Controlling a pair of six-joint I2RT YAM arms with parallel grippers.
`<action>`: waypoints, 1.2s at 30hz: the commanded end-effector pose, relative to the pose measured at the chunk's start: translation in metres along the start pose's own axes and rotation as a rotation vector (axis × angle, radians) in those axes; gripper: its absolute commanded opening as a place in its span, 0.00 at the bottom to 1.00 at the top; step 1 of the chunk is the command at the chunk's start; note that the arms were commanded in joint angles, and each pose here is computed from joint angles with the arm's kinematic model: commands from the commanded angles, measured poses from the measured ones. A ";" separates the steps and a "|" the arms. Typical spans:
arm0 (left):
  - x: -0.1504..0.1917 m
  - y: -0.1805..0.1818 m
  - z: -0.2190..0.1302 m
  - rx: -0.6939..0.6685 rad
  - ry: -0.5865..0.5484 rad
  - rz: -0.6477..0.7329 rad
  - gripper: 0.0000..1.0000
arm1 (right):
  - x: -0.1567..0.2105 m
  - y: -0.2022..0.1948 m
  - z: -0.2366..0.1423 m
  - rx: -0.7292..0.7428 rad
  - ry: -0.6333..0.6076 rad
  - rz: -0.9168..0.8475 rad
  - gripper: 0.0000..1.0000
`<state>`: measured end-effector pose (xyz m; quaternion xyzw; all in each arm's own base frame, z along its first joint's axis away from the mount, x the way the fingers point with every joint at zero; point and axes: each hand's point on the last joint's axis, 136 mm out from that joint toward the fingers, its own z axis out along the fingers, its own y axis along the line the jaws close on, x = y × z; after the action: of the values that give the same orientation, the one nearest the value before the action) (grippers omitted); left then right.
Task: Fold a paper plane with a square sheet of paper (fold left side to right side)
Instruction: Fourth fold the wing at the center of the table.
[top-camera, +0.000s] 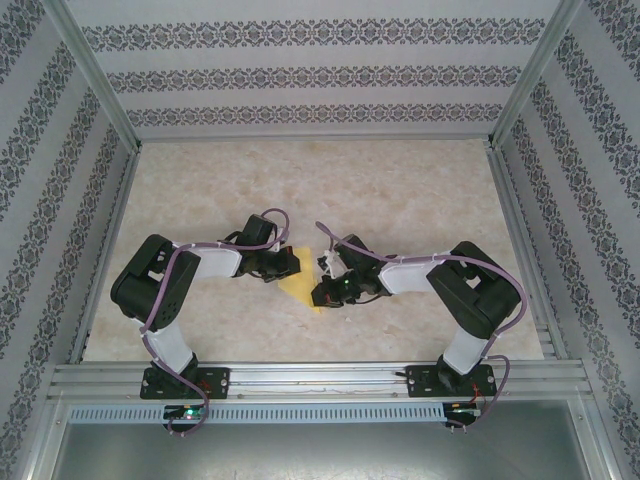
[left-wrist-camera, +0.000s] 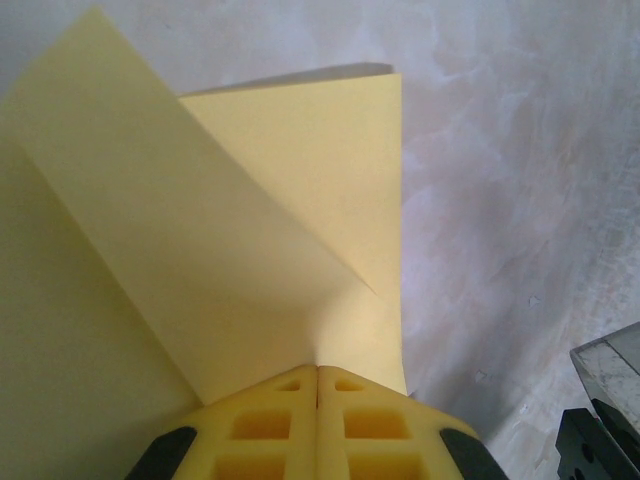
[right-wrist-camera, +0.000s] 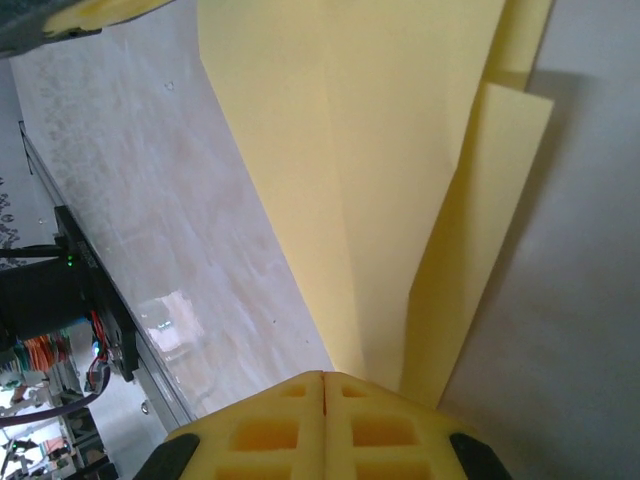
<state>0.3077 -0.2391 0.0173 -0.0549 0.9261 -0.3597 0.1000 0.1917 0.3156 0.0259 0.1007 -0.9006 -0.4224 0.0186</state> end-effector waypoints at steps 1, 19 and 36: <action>0.021 0.032 0.004 -0.131 0.049 -0.026 0.00 | 0.008 -0.007 0.005 0.014 0.018 0.012 0.00; 0.020 0.032 0.004 -0.134 0.048 -0.023 0.00 | 0.020 -0.020 0.008 0.049 0.041 0.043 0.00; 0.019 0.034 0.003 -0.142 0.045 -0.025 0.00 | 0.046 -0.026 0.005 0.056 0.075 0.069 0.00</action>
<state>0.3077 -0.2392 0.0173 -0.0524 0.9262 -0.3595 0.1008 0.1771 0.3101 0.0164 0.1005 -0.9004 -0.4229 0.0199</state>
